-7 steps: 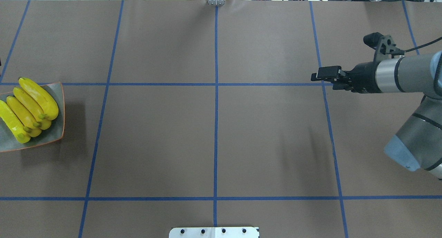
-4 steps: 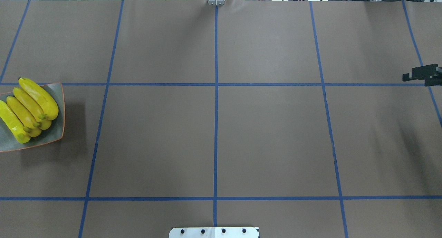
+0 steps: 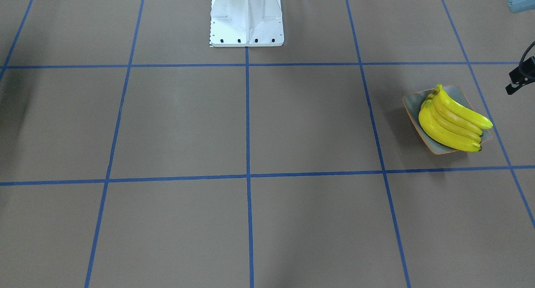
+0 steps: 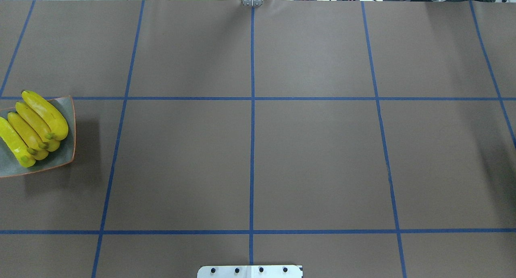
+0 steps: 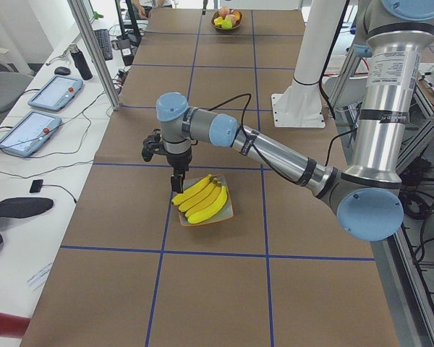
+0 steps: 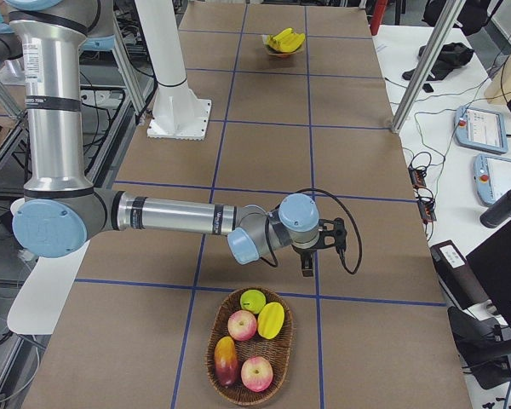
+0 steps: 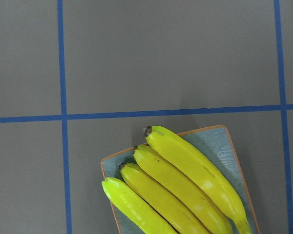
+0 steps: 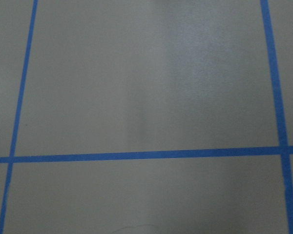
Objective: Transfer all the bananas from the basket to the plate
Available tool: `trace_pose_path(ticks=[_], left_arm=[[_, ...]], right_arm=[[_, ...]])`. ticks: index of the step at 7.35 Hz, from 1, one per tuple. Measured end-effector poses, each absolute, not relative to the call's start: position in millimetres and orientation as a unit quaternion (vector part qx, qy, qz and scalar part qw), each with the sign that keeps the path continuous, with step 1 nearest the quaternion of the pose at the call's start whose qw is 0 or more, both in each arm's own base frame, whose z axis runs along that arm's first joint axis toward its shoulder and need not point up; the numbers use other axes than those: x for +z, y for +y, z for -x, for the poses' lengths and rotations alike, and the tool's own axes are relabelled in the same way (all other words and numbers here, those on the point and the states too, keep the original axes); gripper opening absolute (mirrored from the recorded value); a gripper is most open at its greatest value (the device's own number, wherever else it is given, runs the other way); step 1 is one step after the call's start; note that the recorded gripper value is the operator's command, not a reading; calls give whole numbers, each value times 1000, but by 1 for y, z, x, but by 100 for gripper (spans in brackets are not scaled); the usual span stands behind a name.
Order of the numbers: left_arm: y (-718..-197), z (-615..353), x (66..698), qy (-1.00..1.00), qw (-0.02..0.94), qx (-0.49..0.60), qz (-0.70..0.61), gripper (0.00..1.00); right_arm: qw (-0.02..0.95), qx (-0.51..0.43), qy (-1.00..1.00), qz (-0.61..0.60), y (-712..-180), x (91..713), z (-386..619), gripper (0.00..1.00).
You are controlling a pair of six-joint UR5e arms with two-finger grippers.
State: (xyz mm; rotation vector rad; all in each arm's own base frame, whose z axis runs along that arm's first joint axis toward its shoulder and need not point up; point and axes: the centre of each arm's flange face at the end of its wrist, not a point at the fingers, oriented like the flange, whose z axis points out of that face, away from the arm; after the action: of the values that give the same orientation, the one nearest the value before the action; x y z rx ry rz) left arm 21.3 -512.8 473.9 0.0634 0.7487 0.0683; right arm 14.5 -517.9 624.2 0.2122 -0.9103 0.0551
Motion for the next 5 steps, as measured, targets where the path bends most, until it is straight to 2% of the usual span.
trace_pose_path(ticks=[3, 5], left_arm=[[-514, -6, 496, 372, 928, 26, -19, 100], [-505, -6, 505, 386, 922, 26, -19, 100]], right_arm=[[906, -10, -415, -83, -538, 613, -49, 100], [908, -14, -412, -76, -521, 603, -57, 100]])
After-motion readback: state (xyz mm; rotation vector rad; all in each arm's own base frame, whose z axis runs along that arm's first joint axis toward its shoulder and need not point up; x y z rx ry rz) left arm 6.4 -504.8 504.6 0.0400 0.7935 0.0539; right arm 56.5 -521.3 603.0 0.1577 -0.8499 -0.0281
